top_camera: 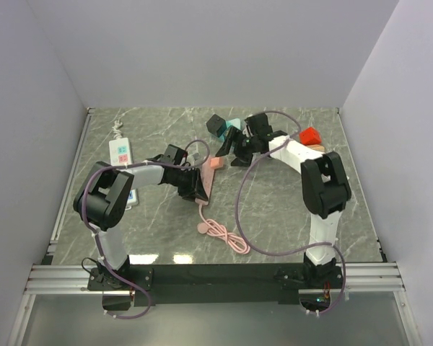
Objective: Pull the plug off the socket
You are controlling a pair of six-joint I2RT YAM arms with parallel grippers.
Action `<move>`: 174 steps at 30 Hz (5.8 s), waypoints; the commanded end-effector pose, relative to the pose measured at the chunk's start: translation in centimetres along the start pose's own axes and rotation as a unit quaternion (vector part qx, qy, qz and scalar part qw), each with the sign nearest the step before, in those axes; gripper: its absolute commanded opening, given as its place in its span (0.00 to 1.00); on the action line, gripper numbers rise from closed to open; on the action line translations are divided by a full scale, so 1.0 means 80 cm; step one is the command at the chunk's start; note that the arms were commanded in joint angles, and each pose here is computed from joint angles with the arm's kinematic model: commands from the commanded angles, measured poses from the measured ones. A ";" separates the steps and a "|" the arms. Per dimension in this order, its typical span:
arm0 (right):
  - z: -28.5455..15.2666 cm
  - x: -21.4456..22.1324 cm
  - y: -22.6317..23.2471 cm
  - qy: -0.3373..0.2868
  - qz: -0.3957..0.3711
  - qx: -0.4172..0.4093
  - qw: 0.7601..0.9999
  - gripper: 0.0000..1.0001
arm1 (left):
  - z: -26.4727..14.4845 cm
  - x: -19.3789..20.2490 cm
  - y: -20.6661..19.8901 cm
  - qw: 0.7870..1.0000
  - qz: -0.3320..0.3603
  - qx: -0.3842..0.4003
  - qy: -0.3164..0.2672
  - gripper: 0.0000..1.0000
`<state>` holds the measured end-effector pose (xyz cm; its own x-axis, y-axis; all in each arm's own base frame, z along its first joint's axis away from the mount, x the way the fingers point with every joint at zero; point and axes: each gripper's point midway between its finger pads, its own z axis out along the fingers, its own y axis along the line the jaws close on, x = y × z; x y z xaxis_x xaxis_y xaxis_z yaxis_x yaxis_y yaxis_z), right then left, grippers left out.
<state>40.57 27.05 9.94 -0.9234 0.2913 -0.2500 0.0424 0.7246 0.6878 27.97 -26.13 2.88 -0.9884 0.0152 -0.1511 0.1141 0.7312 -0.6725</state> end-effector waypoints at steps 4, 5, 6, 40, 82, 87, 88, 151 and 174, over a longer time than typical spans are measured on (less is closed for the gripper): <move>0.031 -0.025 0.022 -0.019 0.006 -0.009 1.000 0.81 | 0.001 0.013 -0.012 1.000 -0.008 -0.009 0.005 0.01; 0.039 -0.022 0.019 -0.016 0.008 -0.009 1.000 0.80 | 0.002 0.013 -0.013 1.000 -0.007 -0.008 0.006 0.01; 0.043 -0.023 0.021 -0.017 0.011 -0.016 1.000 0.79 | 0.003 0.013 -0.014 1.000 -0.007 -0.009 0.006 0.01; 0.047 0.062 0.012 0.122 -0.040 -0.072 0.989 0.00 | 0.010 -0.057 -0.027 0.996 0.031 -0.029 -0.078 0.56; -0.101 -0.158 -0.129 -0.158 0.140 0.015 0.977 0.00 | 0.006 -0.050 0.000 0.994 -0.032 -0.052 -0.093 0.01; -0.084 -0.184 -0.152 -0.184 0.171 0.043 0.967 0.20 | 0.001 -0.054 -0.009 0.995 -0.021 -0.048 -0.090 0.00; -0.083 -0.189 -0.154 -0.186 0.172 0.051 0.966 0.31 | 0.000 -0.056 -0.010 0.995 -0.020 -0.046 -0.091 0.01; -0.240 -0.161 -0.059 -0.251 0.011 0.047 0.967 0.95 | -0.013 -0.084 -0.261 0.969 0.102 0.190 -0.119 0.99; -0.020 -0.150 0.028 -0.147 -0.244 0.229 0.931 1.00 | -0.188 -0.135 -0.064 0.938 -0.071 0.057 -0.336 0.99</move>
<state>49.31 25.73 15.39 -0.7774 0.0006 -0.6290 -0.1893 0.9534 0.2348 37.03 -20.16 17.99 -0.7301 -0.5243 -0.4382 0.0219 0.6230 -0.7819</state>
